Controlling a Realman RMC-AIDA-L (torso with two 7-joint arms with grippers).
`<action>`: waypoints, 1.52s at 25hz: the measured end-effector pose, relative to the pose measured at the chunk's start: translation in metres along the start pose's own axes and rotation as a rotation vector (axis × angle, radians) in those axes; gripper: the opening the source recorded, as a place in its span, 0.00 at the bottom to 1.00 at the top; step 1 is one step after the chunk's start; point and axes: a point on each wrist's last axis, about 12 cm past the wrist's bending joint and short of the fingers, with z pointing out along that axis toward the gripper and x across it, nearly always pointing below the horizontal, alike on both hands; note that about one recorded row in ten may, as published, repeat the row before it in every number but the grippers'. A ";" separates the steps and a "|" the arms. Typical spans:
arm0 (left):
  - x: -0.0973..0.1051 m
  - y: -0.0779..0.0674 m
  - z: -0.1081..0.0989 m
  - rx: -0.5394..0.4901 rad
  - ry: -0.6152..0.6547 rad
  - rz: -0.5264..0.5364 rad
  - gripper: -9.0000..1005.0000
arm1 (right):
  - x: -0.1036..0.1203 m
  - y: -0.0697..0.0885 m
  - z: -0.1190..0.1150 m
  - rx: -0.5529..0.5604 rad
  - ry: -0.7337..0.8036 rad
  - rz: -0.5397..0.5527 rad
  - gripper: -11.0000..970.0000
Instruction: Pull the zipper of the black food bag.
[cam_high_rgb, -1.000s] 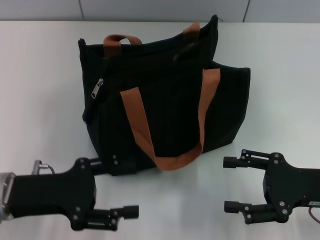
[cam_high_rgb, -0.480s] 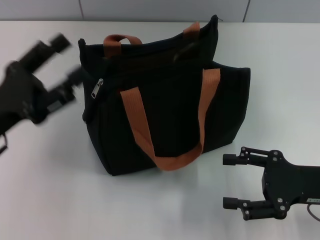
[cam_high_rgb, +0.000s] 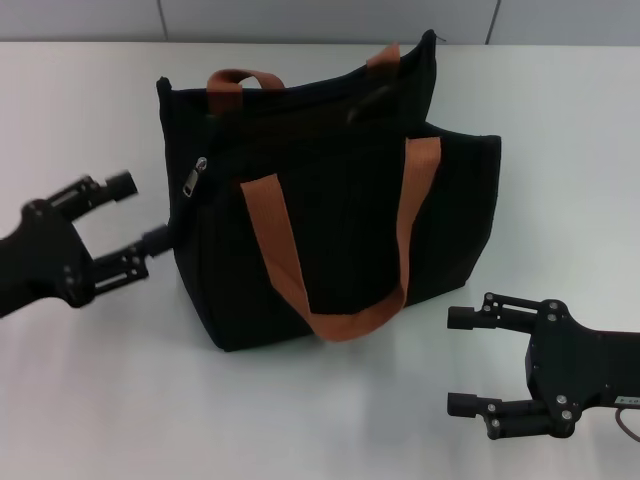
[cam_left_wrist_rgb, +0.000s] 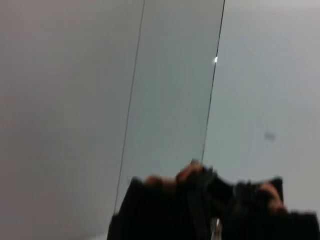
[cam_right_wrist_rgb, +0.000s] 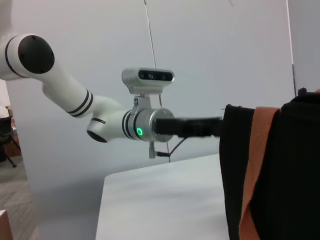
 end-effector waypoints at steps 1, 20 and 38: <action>0.003 0.000 0.002 -0.004 0.019 0.003 0.81 | 0.000 0.000 0.000 0.000 0.000 0.000 0.85; 0.010 0.012 0.043 -0.079 0.063 0.130 0.81 | 0.000 0.000 -0.001 0.001 0.001 0.012 0.85; 0.004 0.011 0.045 -0.028 0.046 0.156 0.40 | -0.001 -0.001 0.001 -0.002 -0.002 0.014 0.84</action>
